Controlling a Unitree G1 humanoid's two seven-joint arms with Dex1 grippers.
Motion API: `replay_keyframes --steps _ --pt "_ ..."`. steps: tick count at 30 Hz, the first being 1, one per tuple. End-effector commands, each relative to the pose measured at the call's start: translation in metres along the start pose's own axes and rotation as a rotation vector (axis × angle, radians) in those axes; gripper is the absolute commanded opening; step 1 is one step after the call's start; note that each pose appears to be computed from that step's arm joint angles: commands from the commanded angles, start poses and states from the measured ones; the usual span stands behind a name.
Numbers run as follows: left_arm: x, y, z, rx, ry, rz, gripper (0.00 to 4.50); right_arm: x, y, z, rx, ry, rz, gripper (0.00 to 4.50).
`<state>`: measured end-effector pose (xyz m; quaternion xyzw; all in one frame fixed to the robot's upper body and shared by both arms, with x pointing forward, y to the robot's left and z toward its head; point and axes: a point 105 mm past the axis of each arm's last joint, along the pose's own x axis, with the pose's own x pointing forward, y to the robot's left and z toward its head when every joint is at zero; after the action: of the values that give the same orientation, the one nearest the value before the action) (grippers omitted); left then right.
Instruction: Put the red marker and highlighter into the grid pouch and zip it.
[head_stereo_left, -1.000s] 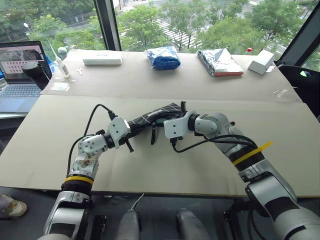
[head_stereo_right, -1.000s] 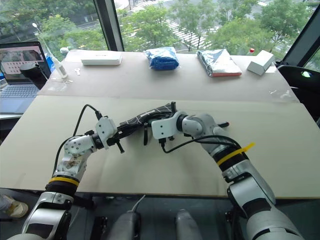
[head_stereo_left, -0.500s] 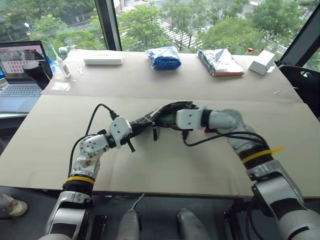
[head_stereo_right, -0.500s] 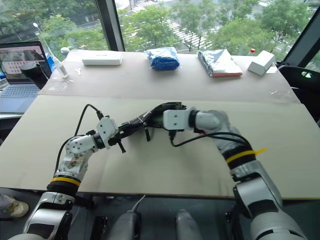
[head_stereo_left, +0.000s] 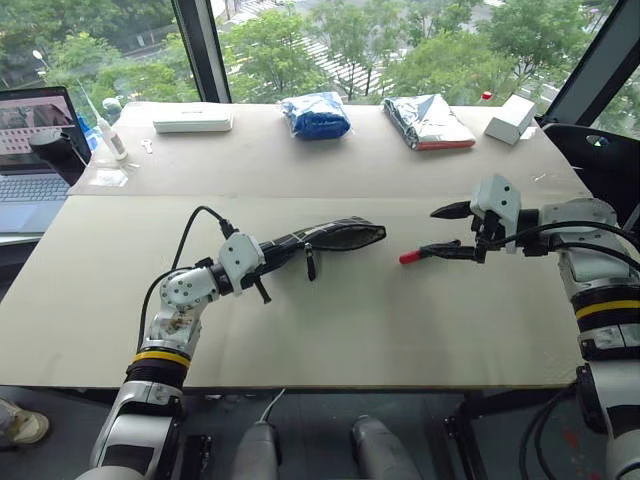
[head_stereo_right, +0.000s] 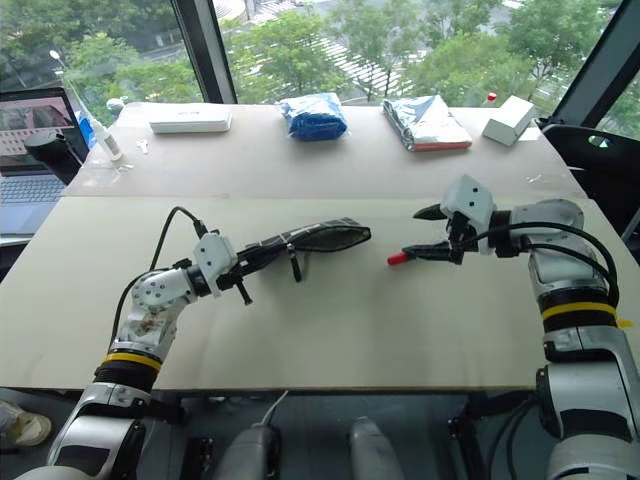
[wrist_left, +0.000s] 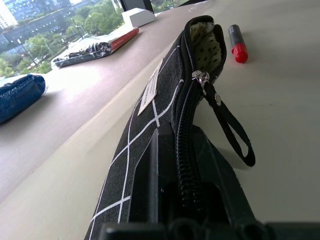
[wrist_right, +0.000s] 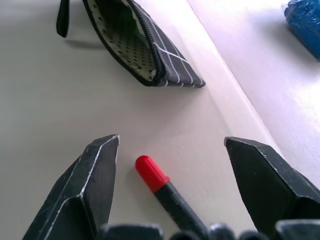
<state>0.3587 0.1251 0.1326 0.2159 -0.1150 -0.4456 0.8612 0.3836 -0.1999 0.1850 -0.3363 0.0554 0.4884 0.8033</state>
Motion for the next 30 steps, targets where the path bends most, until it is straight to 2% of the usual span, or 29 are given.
replay_keyframes --steps 1,17,25,28,30 --pt "0.0 0.007 0.012 0.029 -0.04 0.017 0.0 0.005 -0.003 -0.006 -0.042 0.042 0.023 3.75" --pt "-0.007 0.01 0.011 0.037 -0.028 0.039 0.0 0.022 -0.003 -0.036 -0.02 0.222 0.082 3.75" --pt "-0.007 0.009 0.012 0.042 -0.029 0.038 0.0 0.024 -0.003 -0.05 -0.063 0.36 0.093 3.75" --pt "-0.008 0.008 0.013 0.043 -0.031 0.039 0.0 0.019 -0.007 -0.059 -0.085 0.45 0.073 3.75" --pt "-0.008 0.008 0.013 0.043 -0.031 0.04 0.0 0.016 -0.007 -0.063 -0.064 0.488 0.077 3.24"
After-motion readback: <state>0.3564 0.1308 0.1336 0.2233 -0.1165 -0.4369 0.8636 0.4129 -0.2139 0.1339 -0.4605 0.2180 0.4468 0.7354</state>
